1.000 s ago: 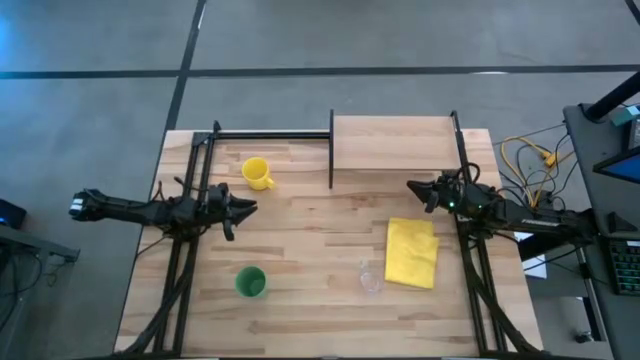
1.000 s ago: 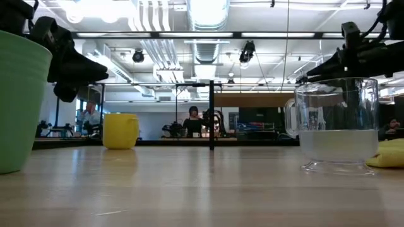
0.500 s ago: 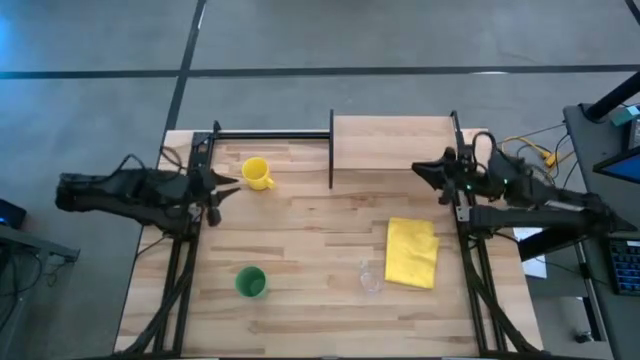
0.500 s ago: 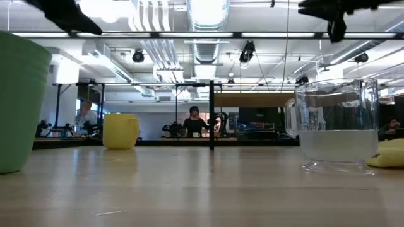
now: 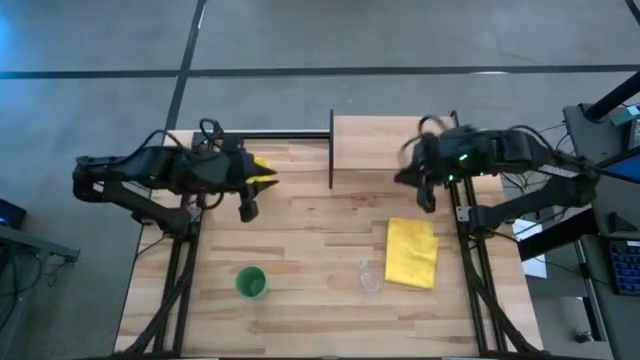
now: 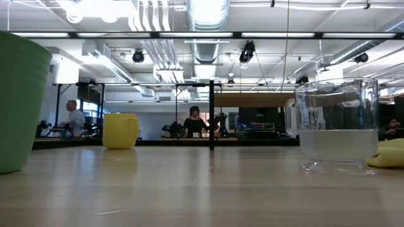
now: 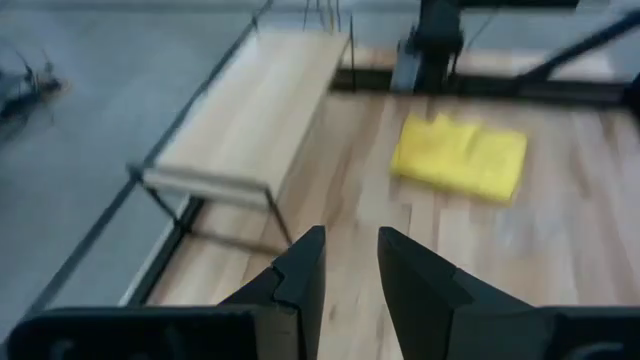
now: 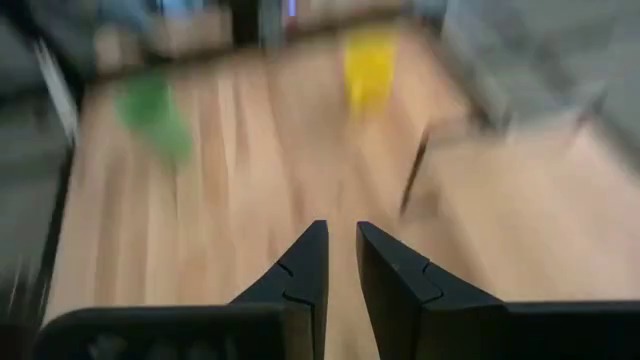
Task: Stack small to large cups/mugs on shelf
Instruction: Put the transparent mug on the shelf
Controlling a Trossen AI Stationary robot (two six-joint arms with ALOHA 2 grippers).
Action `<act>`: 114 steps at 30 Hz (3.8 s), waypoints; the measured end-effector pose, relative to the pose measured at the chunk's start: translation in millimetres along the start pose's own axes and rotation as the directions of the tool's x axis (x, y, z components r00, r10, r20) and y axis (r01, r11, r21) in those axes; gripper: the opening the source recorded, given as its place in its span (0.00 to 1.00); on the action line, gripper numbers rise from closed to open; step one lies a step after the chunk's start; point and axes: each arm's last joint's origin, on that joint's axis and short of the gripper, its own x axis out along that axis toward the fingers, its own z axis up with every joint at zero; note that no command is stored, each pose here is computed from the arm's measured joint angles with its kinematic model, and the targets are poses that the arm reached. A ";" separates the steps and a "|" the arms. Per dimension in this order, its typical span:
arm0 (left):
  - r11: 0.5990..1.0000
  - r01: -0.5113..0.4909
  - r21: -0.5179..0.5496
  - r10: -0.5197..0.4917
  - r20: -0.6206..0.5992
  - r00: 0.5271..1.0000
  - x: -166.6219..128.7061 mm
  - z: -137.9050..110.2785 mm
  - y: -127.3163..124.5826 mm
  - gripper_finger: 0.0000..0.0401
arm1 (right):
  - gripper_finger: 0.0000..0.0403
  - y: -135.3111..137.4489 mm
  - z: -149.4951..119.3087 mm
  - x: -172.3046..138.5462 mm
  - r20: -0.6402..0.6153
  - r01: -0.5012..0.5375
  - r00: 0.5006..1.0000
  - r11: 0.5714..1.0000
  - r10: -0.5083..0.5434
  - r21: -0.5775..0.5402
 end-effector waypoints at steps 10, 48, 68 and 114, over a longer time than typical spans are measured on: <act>0.993 0.020 0.114 -0.019 -0.009 1.000 26.8 29.2 -19.0 0.20 | 0.24 48.9 -25.6 70.0 -0.583 -0.005 0.812 1.000 0.014 0.017; 0.997 0.024 0.078 -0.031 0.090 0.995 -28.6 27.2 6.4 0.20 | 0.27 117.7 -58.8 212.7 -0.760 0.160 0.644 0.956 0.087 0.245; 0.997 0.023 0.079 -0.030 0.087 0.996 -26.6 27.6 5.5 0.20 | 0.27 123.1 -62.1 216.7 -0.761 0.215 0.643 0.934 0.086 0.287; 0.997 0.024 0.072 -0.030 0.085 0.996 -26.0 27.2 5.2 0.20 | 0.13 117.1 -85.9 235.1 -0.753 0.188 0.655 0.952 0.063 0.242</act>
